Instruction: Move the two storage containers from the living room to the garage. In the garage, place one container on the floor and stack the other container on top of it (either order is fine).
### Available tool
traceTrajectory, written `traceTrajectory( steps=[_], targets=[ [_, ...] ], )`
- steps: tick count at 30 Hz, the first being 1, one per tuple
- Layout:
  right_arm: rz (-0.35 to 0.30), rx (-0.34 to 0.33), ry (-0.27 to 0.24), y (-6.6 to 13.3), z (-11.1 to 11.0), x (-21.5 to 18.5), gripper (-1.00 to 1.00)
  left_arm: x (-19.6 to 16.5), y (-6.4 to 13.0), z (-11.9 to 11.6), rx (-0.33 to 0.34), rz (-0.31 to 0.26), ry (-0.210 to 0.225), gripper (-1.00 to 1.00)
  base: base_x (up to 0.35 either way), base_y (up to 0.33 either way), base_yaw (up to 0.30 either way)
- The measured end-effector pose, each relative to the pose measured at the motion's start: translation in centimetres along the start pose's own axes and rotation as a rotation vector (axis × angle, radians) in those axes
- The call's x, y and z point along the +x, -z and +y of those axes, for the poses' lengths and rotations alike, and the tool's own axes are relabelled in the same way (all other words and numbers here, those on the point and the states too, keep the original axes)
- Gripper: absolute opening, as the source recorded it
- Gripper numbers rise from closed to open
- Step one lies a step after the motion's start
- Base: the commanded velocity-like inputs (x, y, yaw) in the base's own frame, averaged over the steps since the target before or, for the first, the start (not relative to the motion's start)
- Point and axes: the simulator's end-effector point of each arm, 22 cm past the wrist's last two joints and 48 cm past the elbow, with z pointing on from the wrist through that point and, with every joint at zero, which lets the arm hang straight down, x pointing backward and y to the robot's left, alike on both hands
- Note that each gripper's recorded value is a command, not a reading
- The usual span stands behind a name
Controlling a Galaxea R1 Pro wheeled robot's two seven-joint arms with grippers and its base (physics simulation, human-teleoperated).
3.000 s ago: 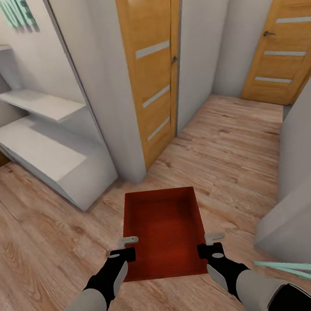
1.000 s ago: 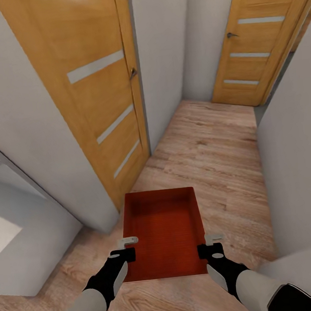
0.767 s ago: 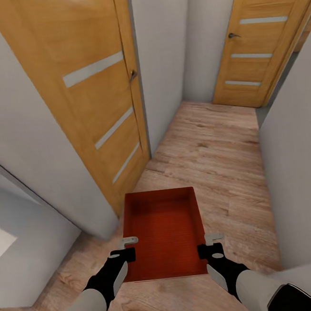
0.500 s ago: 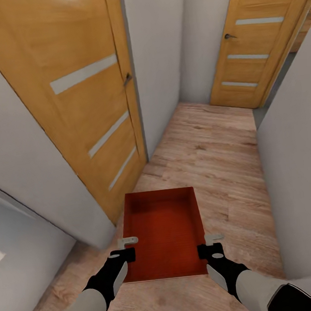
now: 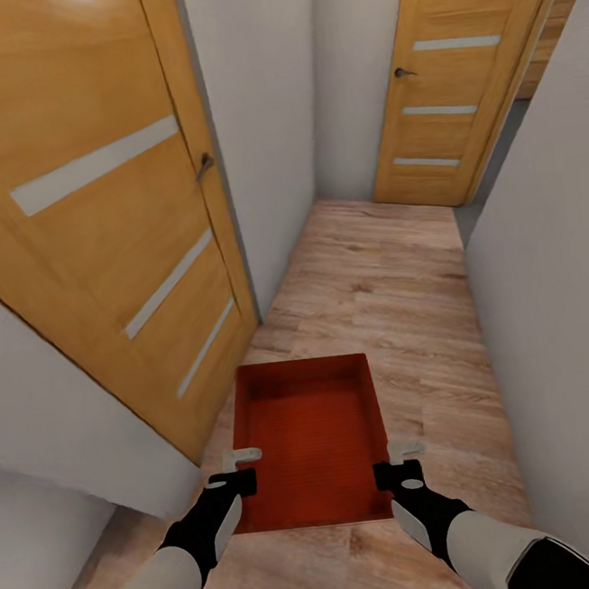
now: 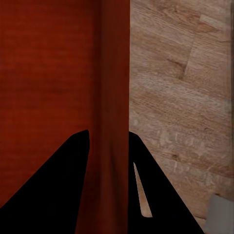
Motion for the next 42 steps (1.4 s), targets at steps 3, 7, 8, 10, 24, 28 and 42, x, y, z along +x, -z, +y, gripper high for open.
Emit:
traceTrajectory(
  steps=[3,7,8,10,24,28,42],
  targets=[
    [0.000,0.000,0.000,0.00,0.00,0.01,-1.00,0.01,0.00,0.00,0.000,0.000,0.000,-1.00,0.322,0.000,-0.148],
    [0.000,0.000,0.000,0.00,0.00,0.00,-1.00,0.00,0.00,0.00,0.000,0.000,0.000,-1.00,0.322,0.000,-0.144],
    [0.000,0.000,0.000,0.00,0.00,0.00,-1.00,0.00,0.00,0.00,0.000,0.000,0.000,-1.00,0.322,0.000,-0.140],
    [0.000,0.000,0.000,0.00,0.00,0.01,-1.00,0.01,0.00,0.00,0.000,0.000,0.000,-1.00,0.322,0.000,-0.137],
    [0.001,0.000,0.000,0.00,0.00,0.03,-1.00,0.03,0.00,0.00,0.000,0.001,0.000,-1.00,0.322,0.000,-0.127],
    [0.000,0.000,0.000,0.00,0.00,0.01,-1.00,0.01,0.00,0.00,0.000,0.000,0.000,-1.00,0.322,0.000,-0.109],
    [0.000,0.000,0.000,0.00,0.01,0.00,-1.00,0.00,0.00,0.01,0.000,0.000,0.000,-1.00,0.322,0.000,-0.066]
  ],
)
